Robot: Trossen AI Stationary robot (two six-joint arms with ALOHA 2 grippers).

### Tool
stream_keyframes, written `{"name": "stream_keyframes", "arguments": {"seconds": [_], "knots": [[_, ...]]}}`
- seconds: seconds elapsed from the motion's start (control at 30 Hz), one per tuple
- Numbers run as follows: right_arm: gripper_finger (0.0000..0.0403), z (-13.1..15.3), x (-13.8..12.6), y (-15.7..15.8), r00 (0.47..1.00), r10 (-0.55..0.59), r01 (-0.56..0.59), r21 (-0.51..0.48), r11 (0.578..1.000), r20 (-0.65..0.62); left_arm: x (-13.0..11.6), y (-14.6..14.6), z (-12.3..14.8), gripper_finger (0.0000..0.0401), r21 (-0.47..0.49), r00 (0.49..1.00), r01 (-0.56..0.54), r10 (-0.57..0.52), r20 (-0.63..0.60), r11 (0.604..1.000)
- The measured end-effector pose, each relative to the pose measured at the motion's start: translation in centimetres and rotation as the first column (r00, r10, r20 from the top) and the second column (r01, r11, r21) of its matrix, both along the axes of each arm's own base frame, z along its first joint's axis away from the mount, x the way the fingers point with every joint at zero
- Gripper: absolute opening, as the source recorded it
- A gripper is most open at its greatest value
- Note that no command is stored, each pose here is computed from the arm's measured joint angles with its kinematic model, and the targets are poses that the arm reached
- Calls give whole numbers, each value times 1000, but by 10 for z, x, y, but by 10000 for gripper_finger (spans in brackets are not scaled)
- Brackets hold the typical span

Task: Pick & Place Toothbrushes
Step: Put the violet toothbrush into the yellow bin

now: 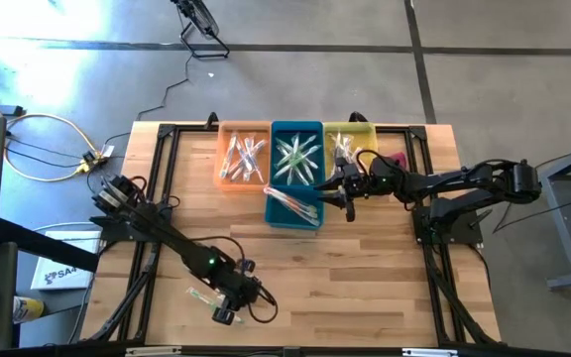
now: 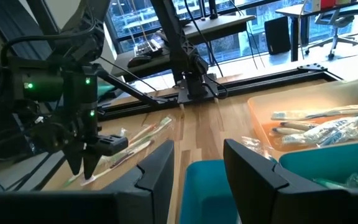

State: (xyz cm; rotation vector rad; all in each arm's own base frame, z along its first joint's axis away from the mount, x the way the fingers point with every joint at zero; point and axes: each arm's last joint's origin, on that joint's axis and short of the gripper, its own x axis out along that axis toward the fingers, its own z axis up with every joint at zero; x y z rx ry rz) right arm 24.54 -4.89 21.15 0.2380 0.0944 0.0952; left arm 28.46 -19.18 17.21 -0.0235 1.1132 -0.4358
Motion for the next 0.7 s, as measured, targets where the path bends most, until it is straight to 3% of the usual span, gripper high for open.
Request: {"name": "stream_keyframes", "arguments": {"seconds": [0.37, 0.7], "knots": [[133, -2, 0, 0, 1000, 0, 0, 3, 1000, -17, -1, 1, -2, 143, 4, 1000, -17, 17, -21, 1000], [133, -2, 0, 0, 1000, 0, 0, 3, 1000, -17, 3, -2, -22, 143, 30, 998, -20, 22, -59, 999]]}}
